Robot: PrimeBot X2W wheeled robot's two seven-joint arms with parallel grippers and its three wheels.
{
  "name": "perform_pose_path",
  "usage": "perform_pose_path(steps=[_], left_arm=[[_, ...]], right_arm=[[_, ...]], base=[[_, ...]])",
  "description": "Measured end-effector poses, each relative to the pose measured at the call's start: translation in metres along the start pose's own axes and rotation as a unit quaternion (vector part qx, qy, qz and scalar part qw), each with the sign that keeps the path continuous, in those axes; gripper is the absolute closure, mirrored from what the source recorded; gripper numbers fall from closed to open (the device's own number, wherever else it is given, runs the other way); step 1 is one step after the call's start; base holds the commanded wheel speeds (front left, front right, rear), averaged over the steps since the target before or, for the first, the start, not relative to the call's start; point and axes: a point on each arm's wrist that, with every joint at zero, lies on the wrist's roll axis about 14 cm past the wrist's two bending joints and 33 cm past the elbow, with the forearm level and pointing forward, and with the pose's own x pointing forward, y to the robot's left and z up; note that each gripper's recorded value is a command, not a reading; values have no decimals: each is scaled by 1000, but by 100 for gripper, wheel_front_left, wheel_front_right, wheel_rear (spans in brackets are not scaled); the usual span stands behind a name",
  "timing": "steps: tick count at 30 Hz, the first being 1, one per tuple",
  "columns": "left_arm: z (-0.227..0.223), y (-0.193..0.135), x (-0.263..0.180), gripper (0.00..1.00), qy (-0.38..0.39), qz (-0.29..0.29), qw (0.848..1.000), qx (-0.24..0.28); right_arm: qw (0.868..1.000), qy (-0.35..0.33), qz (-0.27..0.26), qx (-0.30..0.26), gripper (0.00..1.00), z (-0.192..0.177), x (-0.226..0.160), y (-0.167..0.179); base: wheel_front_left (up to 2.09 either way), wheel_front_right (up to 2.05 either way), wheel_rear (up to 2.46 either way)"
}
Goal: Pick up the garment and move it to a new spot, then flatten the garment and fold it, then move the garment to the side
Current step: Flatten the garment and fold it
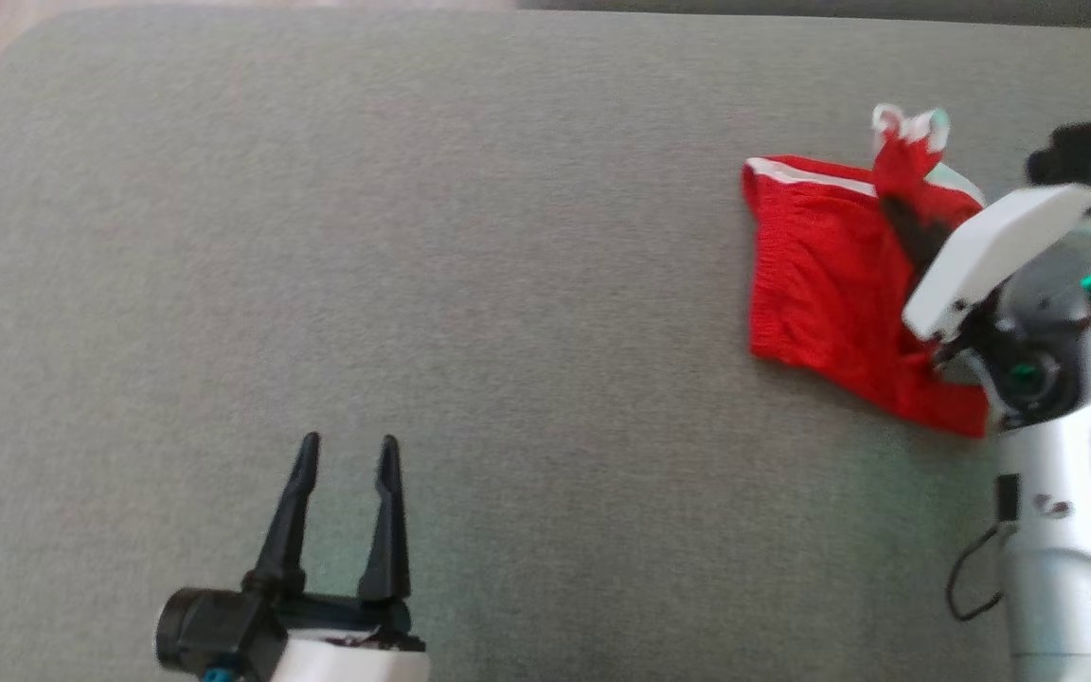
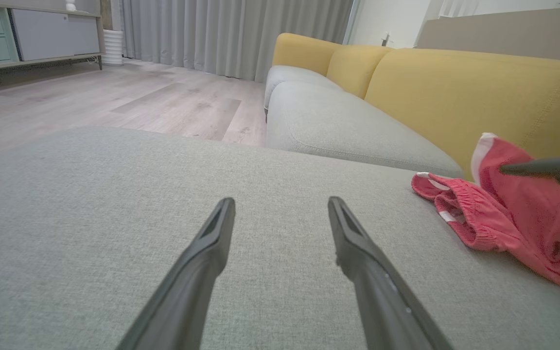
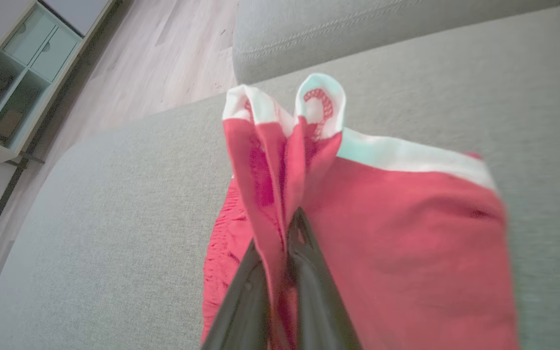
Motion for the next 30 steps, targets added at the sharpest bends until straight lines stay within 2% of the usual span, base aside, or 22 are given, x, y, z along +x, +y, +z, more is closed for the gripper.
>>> perform_pose_path(steps=[5, 10, 11, 12, 23, 27, 30], left_arm=[[-1, 12, -5, 0, 3, 29, 1000, -5], [-3, 17, -9, 0, 6, 39, 999, -6], [-3, 17, -10, 0, 6, 39, 999, -6], [-3, 16, -10, 0, 6, 39, 999, -6], [0, 9, -6, 0, 0, 27, 1000, -9], [3, 6, -7, 0, -5, 20, 1000, -9], [3, 8, -14, 0, -6, 23, 1000, -6]], right_arm=[[998, 44, 47, 7, 100, -43, 36, 32], [997, 30, 68, -6, 100, -38, 50, 53], [997, 25, 71, -13, 46, -36, 51, 56], [997, 23, 74, -19, 0, -36, 52, 59], [984, 27, 178, -15, 0, -55, 28, 122], [981, -5, 194, -20, 0, -57, 7, 132], [980, -74, 171, -72, 0, -42, -10, 126]], base=[[0, 0, 0], [0, 0, 0], [0, 0, 0], [0, 0, 0], [0, 0, 0], [0, 0, 0], [0, 0, 0]])
